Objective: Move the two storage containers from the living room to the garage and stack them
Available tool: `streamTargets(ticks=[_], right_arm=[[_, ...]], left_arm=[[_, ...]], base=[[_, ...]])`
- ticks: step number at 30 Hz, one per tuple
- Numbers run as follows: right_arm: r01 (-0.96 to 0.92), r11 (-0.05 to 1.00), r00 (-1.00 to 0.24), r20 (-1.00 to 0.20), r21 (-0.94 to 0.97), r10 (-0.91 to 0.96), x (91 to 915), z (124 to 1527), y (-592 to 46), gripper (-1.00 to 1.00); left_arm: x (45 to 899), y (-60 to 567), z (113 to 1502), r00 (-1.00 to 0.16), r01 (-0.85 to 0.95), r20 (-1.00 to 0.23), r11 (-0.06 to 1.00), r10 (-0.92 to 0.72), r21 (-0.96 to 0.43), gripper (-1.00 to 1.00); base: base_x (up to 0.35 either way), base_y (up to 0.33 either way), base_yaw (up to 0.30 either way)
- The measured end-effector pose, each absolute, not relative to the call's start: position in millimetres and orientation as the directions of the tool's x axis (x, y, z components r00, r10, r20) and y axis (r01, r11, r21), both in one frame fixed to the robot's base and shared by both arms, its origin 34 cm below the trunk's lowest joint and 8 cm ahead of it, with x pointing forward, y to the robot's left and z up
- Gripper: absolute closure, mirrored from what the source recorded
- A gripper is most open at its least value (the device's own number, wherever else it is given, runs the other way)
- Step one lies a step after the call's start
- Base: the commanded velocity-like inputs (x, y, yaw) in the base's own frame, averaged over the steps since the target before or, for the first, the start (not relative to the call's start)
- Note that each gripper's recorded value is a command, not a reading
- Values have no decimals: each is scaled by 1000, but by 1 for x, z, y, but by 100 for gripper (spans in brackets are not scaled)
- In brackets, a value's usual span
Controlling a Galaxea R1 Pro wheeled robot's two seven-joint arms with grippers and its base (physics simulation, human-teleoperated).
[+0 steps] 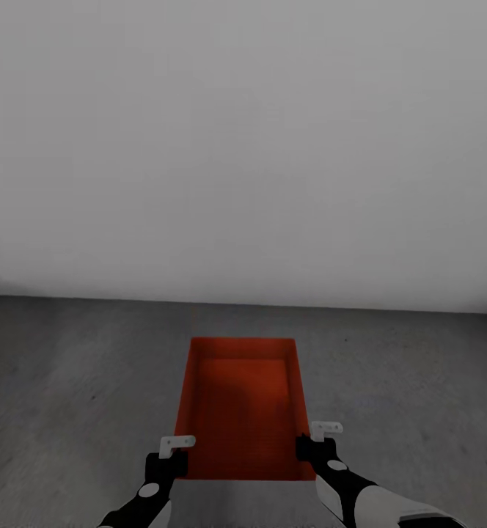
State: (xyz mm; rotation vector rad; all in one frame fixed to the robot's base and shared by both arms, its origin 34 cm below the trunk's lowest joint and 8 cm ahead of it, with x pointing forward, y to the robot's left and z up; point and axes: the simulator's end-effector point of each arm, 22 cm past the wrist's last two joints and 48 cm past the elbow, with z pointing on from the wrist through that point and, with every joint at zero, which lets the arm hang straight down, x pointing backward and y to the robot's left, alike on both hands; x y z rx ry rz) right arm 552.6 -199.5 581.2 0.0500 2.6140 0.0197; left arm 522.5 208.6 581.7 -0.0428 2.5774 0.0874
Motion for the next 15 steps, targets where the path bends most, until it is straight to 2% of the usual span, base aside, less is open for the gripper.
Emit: streamTargets(ticks=[15], right_arm=[[32,999,-875,-483,23,39,544,571,-199,100]], left_arm=[[514,209,572,-857,-49,-515,997,-14,55,100]], base=[[0,0,0]])
